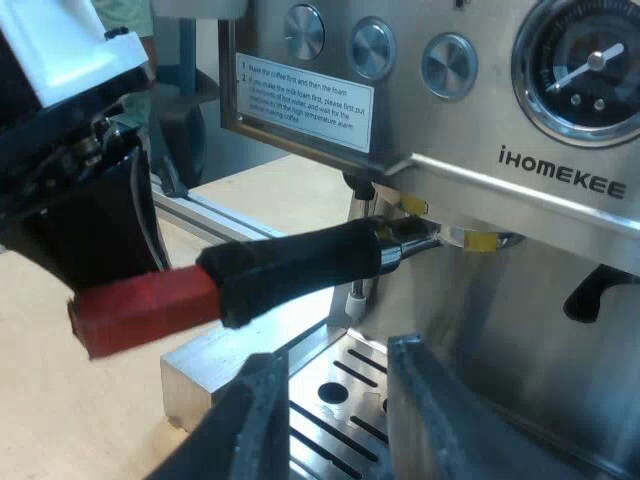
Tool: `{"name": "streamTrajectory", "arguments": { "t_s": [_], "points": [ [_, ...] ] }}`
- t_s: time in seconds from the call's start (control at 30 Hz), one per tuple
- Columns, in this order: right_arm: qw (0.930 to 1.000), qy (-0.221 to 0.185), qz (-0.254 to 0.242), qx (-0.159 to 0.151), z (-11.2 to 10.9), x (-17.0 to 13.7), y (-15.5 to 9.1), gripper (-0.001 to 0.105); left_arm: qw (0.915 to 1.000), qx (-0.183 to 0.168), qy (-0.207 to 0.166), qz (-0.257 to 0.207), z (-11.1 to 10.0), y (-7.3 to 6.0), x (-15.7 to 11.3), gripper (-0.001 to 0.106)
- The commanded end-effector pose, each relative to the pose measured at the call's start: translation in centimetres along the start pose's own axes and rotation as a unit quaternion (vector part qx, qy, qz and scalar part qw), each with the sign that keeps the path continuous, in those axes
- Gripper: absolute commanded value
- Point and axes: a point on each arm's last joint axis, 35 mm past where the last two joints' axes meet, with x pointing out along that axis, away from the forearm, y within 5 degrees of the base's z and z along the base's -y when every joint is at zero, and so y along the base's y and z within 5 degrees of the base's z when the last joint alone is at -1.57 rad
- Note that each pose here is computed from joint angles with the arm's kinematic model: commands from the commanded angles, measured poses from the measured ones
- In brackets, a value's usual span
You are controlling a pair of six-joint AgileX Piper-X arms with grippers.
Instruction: Put the handle in the coffee machine
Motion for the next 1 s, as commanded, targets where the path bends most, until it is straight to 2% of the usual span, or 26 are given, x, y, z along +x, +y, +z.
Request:
{"name": "streamTrajectory", "arguments": {
  "t_s": [0.03, 0.13, 0.27, 0.3, 0.37, 0.4, 0.53, 0.63, 0.7, 0.77, 0.83, 1.0],
  "points": [
    [1.0, -0.007, -0.003, 0.001, 0.4, -0.1, -0.1, 0.028, 0.9949, 0.024, -0.015, -0.097, -0.1, -2.1, -0.6, 0.0],
    [1.0, -0.007, -0.004, 0.001, 0.4, -0.1, -0.1, 0.028, 0.9941, 0.033, -0.013, -0.103, -0.1, -2.8, -0.5, 0.0],
    [0.9999, -0.001, -0.016, 0.005, 0.4, -0.1, -0.3, 0.028, 0.9939, 0.034, -0.014, -0.104, 0.0, -2.9, -0.4, 0.0],
    [0.9997, 0.001, -0.015, 0.019, 0.5, -0.3, -0.4, 0.028, 0.9939, 0.034, -0.014, -0.104, 0.0, -2.9, -0.4, 0.0],
    [0.9997, 0.003, -0.014, 0.022, 0.5, -0.4, -0.5, 0.028, 0.9939, 0.034, -0.014, -0.104, 0.0, -2.9, -0.4, 0.0],
    [0.9989, 0.01, -0.005, 0.046, 0.5, -0.9, -0.7, 0.028, 0.9938, 0.034, -0.014, -0.105, 0.0, -2.9, -0.4, 0.0],
    [0.9988, 0.017, -0.002, 0.045, 0.7, -1.6, -1.3, 0.029, 0.9924, 0.037, -0.018, -0.116, 0.1, -3.1, -0.4, 0.0],
    [0.9988, 0.01, -0.005, 0.047, 1.1, -2.1, -1.8, 0.041, 0.991, 0.053, -0.022, -0.121, 0.2, -3.8, -0.2, 0.0],
    [0.9988, 0.01, -0.005, 0.048, 1.3, -2.5, -2.0, 0.06, 0.9891, 0.07, -0.021, -0.128, 0.3, -4.6, -0.1, 0.0],
    [0.9988, 0.011, -0.006, 0.047, 1.3, -2.7, -2.2, 0.073, 0.9878, 0.082, -0.018, -0.131, 0.3, -5.2, 0.1, 0.0],
    [0.9987, 0.008, -0.008, 0.049, 1.5, -2.8, -2.3, 0.077, 0.9871, 0.092, -0.017, -0.13, 0.3, -5.6, 0.2, 0.0],
    [0.9987, 0.008, -0.008, 0.049, 1.6, -3.3, -2.7, 0.077, 0.982, 0.123, -0.025, -0.141, 0.4, -6.6, 0.4, 0.0]
  ]
}}
